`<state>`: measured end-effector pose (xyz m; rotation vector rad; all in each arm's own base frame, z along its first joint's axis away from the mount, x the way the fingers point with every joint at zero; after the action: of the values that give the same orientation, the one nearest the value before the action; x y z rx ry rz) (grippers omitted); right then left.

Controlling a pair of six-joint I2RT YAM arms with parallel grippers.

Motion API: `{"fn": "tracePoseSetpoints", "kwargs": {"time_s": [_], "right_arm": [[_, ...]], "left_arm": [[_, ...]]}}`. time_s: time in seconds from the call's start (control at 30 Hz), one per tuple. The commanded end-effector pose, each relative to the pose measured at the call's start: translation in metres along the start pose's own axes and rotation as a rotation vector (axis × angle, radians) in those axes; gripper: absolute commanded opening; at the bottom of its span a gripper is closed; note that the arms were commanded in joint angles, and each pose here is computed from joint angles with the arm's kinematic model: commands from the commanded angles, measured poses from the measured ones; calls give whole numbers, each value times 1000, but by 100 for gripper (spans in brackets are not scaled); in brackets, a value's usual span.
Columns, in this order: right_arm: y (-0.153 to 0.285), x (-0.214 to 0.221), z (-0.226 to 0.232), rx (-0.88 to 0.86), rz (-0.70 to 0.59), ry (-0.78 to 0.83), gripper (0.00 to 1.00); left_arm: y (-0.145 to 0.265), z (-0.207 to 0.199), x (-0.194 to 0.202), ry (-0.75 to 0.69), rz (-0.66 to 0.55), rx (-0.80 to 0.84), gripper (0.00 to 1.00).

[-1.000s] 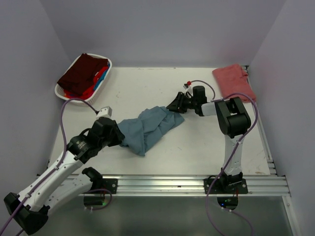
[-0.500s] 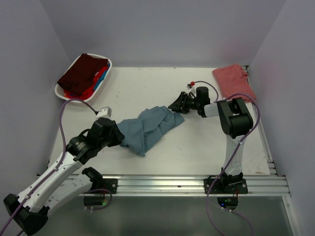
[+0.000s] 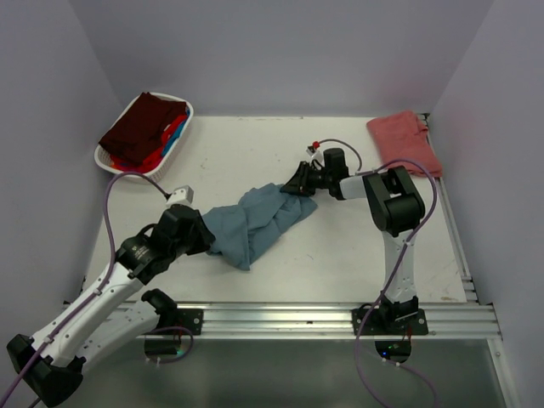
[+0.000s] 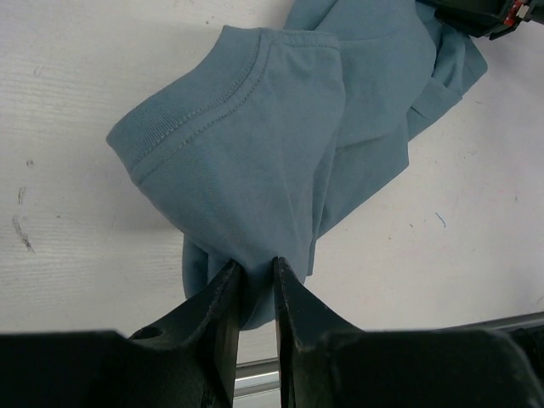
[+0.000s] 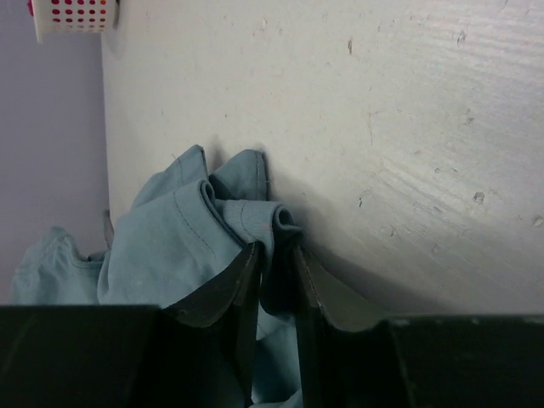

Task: Fold and stack the t-shirts
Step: Flatten the tshirt out

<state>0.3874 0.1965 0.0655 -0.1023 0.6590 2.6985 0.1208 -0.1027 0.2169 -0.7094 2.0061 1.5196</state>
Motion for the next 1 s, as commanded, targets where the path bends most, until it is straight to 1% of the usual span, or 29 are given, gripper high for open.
{"fn": "tracePoseSetpoints", "kwargs": {"time_s": [0.0,0.03,0.07,0.13,0.2,0.23,0.27,0.3,0.33,0.37,0.4,0.43,0.47,0.5,0.53,0.57,0.6,0.63,0.67,0.73,0.8,0.83,0.87,0.9,0.93,0.97], "right_arm": [[-3,9,-16,69,38,-42,24],[-3,10,-16,68,44,-46,17],[-2,11,-16,70,43,-50,0],[5,10,-14,96,16,-56,0],[20,3,-22,169,-73,-80,0],[32,-1,-14,192,-112,-78,0],[40,-5,-16,258,-179,-80,0],[65,-12,-18,353,-268,-81,0],[67,-8,-21,380,-245,-89,0],[84,-11,-10,409,-307,-71,0],[101,-19,-10,471,-395,-70,0],[115,-18,-10,524,-421,-80,0],[133,-20,3,531,-478,-64,0],[150,-25,2,595,-563,-74,0],[160,-22,3,636,-585,-81,0],[173,-21,16,638,-635,-62,0],[180,-20,19,664,-663,-57,0],[189,-17,20,723,-686,-62,0],[198,-15,29,730,-717,-48,0],[208,-9,34,765,-747,-40,0],[213,-3,42,719,-748,-8,0],[213,0,46,690,-720,10,0],[215,1,48,675,-708,22,0],[215,3,51,653,-692,30,0],[215,4,54,637,-683,40,0],[215,5,55,629,-673,47,0]], "left_arm": [[-3,-1,0,20,-20,12,24],[-3,-1,0,20,-23,14,24],[-4,0,1,19,-21,9,24],[-7,0,2,19,-34,9,24],[-13,1,6,9,-38,15,24],[-15,0,4,12,-62,29,24],[-20,0,7,9,-60,28,24],[-23,0,5,0,-78,28,24],[-23,-1,3,3,-93,27,24],[-27,0,3,-7,-94,18,24],[-28,-2,0,-8,-114,19,24],[-30,-1,-2,-13,-125,-1,24],[-31,-1,-4,-22,-134,-14,24],[-32,-1,-6,-21,-146,-25,24],[-33,1,-9,-20,-166,-55,24],[-34,1,-11,-18,-172,-76,24],[-35,4,-11,-14,-171,-104,25],[-36,7,-12,-4,-185,-153,25],[-37,8,-12,16,-185,-177,25],[-38,14,-10,33,-185,-246,26],[-41,15,-7,59,-192,-254,26],[-42,12,-7,63,-198,-208,26],[-49,12,0,11,-190,-170,27],[-54,-1,-15,11,-300,-48,33],[-64,-8,-7,-31,-267,53,36],[-69,-15,-11,-81,-284,102,39]]}}
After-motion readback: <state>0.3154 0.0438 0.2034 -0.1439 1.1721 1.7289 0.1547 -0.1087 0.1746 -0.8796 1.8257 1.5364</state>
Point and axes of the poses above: each gripper's point midway between its finger pads, its own y axis back along the fingers, its own z axis along the line the jaws close on, x = y × z, the point moved 10 cm from there along y, back along the fingers, and after that the axes turned 14 degrees about -y, right-handed, at the moved point
